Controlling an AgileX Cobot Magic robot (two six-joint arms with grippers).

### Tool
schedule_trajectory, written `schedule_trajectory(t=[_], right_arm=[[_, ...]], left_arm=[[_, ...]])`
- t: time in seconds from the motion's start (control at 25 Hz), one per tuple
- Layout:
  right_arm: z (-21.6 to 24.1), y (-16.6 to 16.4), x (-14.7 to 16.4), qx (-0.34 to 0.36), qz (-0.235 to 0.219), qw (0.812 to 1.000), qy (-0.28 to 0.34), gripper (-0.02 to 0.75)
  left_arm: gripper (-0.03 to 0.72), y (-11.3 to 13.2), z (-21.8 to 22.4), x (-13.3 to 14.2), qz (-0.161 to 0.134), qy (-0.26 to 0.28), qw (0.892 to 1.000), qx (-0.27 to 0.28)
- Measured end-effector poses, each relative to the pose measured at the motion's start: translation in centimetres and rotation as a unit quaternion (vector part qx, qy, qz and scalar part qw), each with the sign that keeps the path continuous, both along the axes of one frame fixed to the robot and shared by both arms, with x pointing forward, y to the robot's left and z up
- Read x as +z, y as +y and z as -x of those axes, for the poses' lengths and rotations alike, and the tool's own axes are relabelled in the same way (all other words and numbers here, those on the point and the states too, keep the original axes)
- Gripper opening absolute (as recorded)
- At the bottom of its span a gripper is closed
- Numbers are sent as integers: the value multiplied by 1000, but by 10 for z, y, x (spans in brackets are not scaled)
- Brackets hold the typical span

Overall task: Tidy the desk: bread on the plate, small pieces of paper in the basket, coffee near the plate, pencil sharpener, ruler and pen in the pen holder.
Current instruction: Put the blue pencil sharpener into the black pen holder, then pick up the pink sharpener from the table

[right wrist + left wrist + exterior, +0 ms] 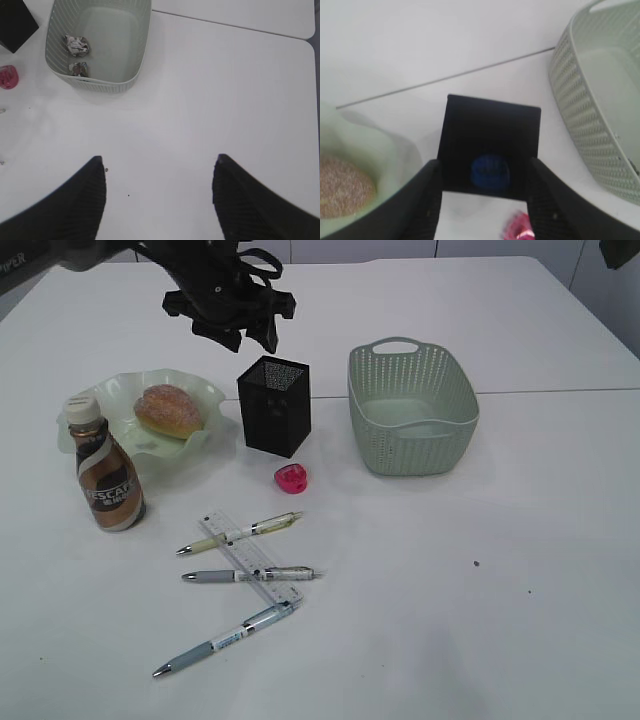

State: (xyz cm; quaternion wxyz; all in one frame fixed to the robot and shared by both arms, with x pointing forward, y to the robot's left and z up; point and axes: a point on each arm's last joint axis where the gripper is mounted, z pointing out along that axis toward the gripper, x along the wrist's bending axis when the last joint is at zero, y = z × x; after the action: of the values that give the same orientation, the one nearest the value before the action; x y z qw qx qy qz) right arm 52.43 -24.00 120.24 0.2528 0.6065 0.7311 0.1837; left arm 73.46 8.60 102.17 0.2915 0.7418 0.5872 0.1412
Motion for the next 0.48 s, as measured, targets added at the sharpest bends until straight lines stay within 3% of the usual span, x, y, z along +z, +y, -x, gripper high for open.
schedule_trajectory(t=[0.32,0.48], right_arm=[[0,0,0,0,0,1000,0,491],[0,0,0,0,1,1000,0,491]], left_arm=[[403,-2,19,2,10,106,994,-15],[406,-4,23,1,2,126,992,-20]])
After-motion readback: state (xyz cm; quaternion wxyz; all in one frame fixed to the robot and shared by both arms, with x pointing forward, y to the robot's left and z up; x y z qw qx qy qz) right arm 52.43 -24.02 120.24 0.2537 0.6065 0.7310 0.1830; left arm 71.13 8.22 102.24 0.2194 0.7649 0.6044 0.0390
